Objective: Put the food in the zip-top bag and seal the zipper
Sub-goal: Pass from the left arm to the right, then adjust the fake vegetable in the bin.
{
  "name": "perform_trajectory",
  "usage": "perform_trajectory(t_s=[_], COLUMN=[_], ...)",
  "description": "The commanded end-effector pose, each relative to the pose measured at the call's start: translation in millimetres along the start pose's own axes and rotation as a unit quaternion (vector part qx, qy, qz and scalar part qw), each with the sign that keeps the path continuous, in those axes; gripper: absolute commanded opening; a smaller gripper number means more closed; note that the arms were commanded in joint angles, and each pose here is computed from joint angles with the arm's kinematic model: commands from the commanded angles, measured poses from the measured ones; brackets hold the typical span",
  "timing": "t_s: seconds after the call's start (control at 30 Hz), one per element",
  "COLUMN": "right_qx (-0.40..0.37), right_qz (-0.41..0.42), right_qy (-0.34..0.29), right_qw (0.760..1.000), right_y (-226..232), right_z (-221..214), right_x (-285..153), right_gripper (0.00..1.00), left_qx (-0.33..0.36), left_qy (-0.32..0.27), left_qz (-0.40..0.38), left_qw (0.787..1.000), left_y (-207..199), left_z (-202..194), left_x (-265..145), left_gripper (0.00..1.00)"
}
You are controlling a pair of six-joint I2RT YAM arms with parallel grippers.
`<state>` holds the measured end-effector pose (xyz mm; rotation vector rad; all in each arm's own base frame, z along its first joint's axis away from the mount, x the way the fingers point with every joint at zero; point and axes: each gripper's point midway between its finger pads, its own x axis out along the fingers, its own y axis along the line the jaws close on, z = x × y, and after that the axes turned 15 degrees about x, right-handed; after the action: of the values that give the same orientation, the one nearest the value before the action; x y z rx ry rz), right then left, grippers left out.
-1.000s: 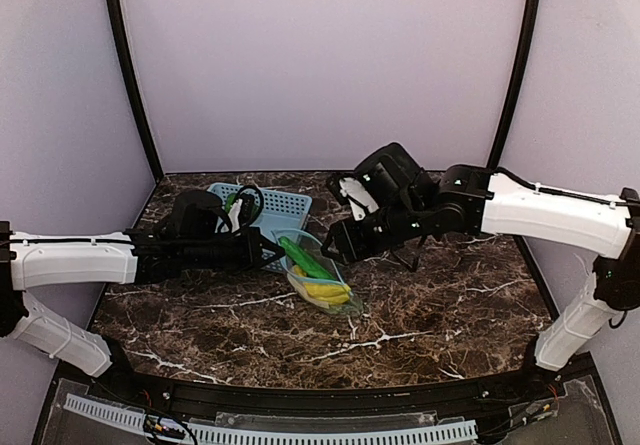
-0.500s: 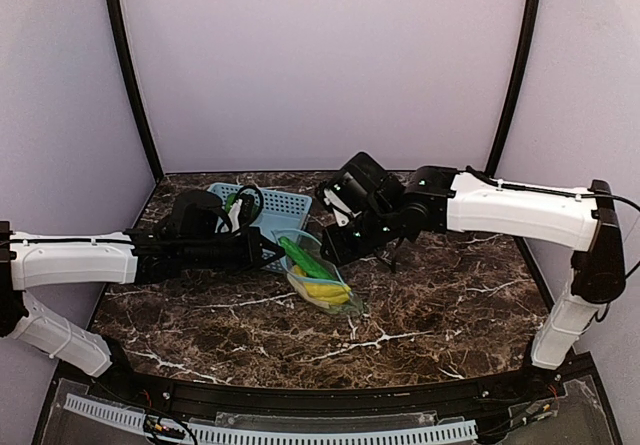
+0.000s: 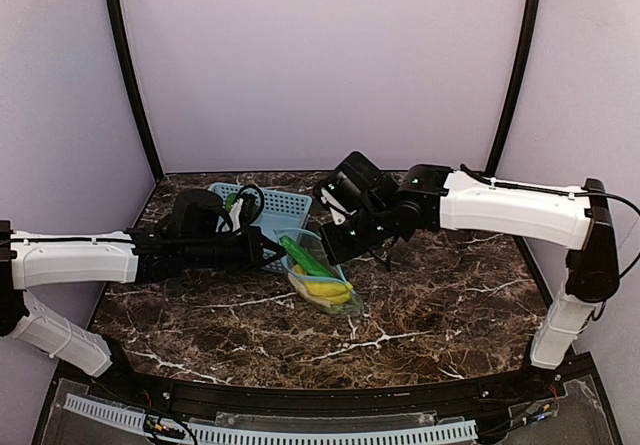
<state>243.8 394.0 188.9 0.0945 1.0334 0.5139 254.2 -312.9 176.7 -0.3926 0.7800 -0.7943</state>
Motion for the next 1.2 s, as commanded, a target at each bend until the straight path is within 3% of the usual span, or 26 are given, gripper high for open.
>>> perform_trajectory(t_s=[0.0,0.2,0.33,0.47,0.63,0.77,0.87,1.17], right_qx=[0.013,0.026,0.034,0.04,0.043,0.045,0.047,0.055], right_qz=[-0.01,-0.01,-0.016,-0.017,-0.019,-0.018,-0.016,0.005], right_qy=[-0.025,-0.038,-0.042,-0.044,-0.043,-0.042,-0.041,-0.033], right_qw=[1.0,0.999,0.998,0.998,0.998,0.998,0.998,0.998], right_y=[-1,-6,-11,-13,-14,-14,-14,-6], right_z=[11,14,13,13,12,13,13,12], right_x=[-14,-26,-28,-28,-27,-26,-24,-22], right_gripper=[0.0,0.0,0.0,0.0,0.0,0.0,0.0,0.0], left_qx=[0.011,0.033,0.056,0.072,0.084,0.107,0.095,0.062], left_qy=[-0.01,-0.008,-0.007,-0.003,-0.007,0.029,0.053,0.053], left_qz=[-0.014,-0.008,0.019,0.05,0.08,0.142,0.155,0.209], left_qw=[1.0,0.999,0.998,0.996,0.993,0.984,0.982,0.975], left_y=[-12,-15,-9,6,45,92,125,215], left_z=[12,15,19,30,65,83,94,133], left_x=[-2,-9,-23,-44,-72,-76,-59,-18], left_gripper=[0.01,0.25,0.52,0.69,0.79,0.83,0.87,0.92])
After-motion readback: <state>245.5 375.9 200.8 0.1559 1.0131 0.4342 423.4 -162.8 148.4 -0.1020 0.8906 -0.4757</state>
